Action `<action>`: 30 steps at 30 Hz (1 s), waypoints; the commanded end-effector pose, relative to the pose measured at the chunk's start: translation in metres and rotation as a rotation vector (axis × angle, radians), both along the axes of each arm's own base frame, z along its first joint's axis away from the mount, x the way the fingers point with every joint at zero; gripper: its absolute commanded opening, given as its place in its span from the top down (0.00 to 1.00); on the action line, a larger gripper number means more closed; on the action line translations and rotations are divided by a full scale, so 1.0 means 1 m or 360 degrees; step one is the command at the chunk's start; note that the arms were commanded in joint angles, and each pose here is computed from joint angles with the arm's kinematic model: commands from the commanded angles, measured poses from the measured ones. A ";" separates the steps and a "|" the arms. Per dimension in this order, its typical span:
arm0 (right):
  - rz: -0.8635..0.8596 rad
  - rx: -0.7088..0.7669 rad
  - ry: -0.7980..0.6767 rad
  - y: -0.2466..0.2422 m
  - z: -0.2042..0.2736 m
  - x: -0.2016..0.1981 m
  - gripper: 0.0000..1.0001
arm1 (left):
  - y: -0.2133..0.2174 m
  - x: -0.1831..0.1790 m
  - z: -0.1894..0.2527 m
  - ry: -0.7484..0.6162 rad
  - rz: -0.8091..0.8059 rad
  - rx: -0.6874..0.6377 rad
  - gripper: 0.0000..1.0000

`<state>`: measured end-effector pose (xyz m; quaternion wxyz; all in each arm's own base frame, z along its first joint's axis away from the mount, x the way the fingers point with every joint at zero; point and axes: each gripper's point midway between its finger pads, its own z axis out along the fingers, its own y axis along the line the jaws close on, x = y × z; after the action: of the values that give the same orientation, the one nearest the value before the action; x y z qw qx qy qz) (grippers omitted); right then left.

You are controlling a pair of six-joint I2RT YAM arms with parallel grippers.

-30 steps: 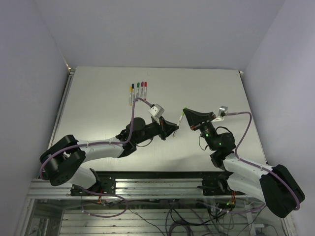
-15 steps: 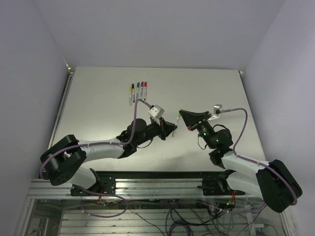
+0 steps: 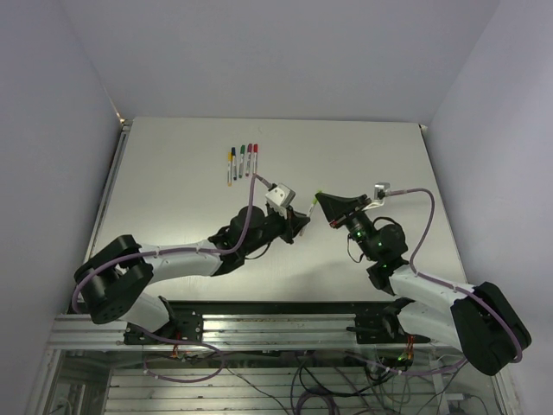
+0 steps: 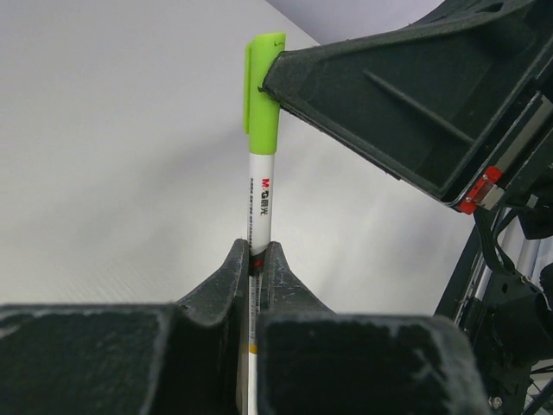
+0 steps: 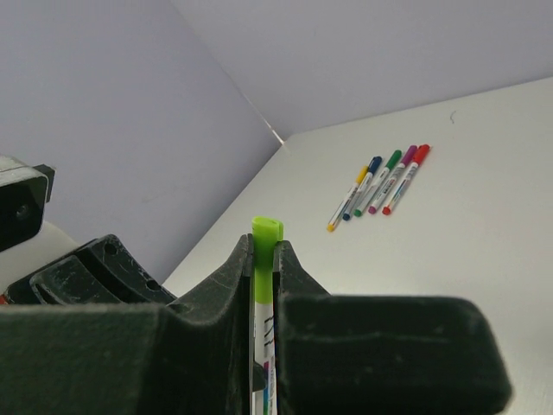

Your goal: Insert the pens into the pen caps

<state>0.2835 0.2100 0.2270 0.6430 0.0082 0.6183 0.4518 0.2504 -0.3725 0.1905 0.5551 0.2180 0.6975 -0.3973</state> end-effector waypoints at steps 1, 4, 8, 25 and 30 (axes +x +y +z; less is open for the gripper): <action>0.0257 -0.0315 0.0388 0.021 -0.093 -0.033 1.00 | 0.003 0.030 0.148 -0.0426 0.0197 -0.0573 0.93; 0.0271 -0.0380 0.0425 0.025 -0.104 -0.037 1.00 | 0.004 0.033 0.160 -0.0471 0.0221 -0.0583 0.93; 0.0275 -0.0467 0.0478 0.031 -0.118 -0.041 1.00 | 0.008 0.036 0.174 -0.0520 0.0260 -0.0603 0.93; -0.0228 -0.0386 0.0138 0.000 -0.015 0.006 0.61 | 0.028 0.032 0.066 -0.0202 0.0345 -0.0298 0.93; -0.0345 -0.0388 0.0059 -0.019 0.015 0.003 0.59 | 0.045 0.041 0.032 -0.0117 0.0493 -0.0128 0.93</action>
<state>0.2848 0.2086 0.2277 0.6530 0.0010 0.6732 0.3468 0.2808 -0.3437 0.2283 0.6328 0.1377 0.6720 -0.3591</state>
